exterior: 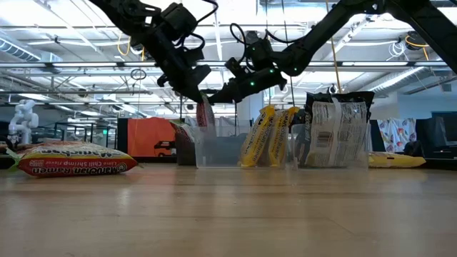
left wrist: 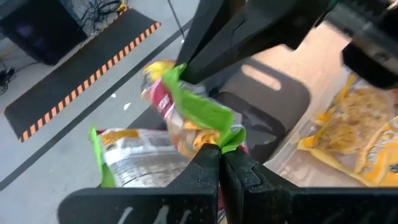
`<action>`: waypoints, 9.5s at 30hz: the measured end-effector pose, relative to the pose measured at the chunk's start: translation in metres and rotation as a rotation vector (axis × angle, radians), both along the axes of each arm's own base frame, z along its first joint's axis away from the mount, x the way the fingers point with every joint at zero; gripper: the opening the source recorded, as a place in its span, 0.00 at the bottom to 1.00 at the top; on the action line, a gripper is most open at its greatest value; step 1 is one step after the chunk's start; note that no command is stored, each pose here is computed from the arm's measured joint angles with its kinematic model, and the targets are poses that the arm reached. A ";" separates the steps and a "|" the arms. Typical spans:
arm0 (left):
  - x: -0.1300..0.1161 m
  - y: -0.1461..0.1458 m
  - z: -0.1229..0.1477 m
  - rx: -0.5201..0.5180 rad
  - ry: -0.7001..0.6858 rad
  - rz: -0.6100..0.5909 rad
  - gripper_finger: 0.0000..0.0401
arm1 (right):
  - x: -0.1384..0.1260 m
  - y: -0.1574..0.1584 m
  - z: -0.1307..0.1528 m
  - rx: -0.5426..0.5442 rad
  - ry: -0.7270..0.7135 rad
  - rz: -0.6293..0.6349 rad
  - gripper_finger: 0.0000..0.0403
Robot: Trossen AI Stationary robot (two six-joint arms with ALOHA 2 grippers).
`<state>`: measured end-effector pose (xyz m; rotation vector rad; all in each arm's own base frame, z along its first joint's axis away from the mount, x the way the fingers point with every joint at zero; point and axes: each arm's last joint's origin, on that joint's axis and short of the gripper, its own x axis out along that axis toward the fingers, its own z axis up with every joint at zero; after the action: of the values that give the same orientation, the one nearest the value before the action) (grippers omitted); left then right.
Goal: Sort Maruchan noodles
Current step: Put the green noodle pack into the black bin
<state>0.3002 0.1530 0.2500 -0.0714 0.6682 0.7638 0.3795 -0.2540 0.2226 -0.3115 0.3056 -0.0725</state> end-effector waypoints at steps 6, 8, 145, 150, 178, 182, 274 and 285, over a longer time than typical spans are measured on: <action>-0.004 0.004 -0.002 -0.014 0.018 0.023 0.00 | 0.004 -0.004 -0.016 0.013 0.014 -0.002 0.00; -0.006 0.007 -0.003 -0.023 0.031 0.036 0.00 | 0.005 -0.005 -0.021 0.020 0.024 -0.004 0.00; -0.009 -0.009 -0.013 -0.043 0.163 0.074 0.09 | 0.013 0.004 -0.007 -0.111 -0.052 -0.022 0.17; -0.018 -0.013 0.007 -0.011 0.107 0.075 0.09 | 0.013 0.004 -0.006 -0.113 -0.056 -0.020 0.17; -0.091 -0.145 0.073 -0.189 0.067 -0.301 0.09 | -0.043 0.177 0.111 -0.282 0.354 0.223 0.17; -0.104 -0.174 0.076 -0.276 0.059 -0.399 0.09 | -0.039 0.221 0.109 -0.310 0.391 0.273 0.17; -0.152 -0.269 0.073 -0.464 -0.001 -0.475 0.09 | 0.109 0.277 -0.097 -0.295 0.414 0.273 0.17; -0.152 -0.268 0.073 -0.465 -0.001 -0.474 0.09 | 0.111 0.270 -0.095 -0.256 0.389 0.239 0.17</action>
<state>0.1484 -0.1155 0.3226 -0.3248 0.8131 0.1433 0.4906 0.0162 0.1279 -0.6164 0.6440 0.1884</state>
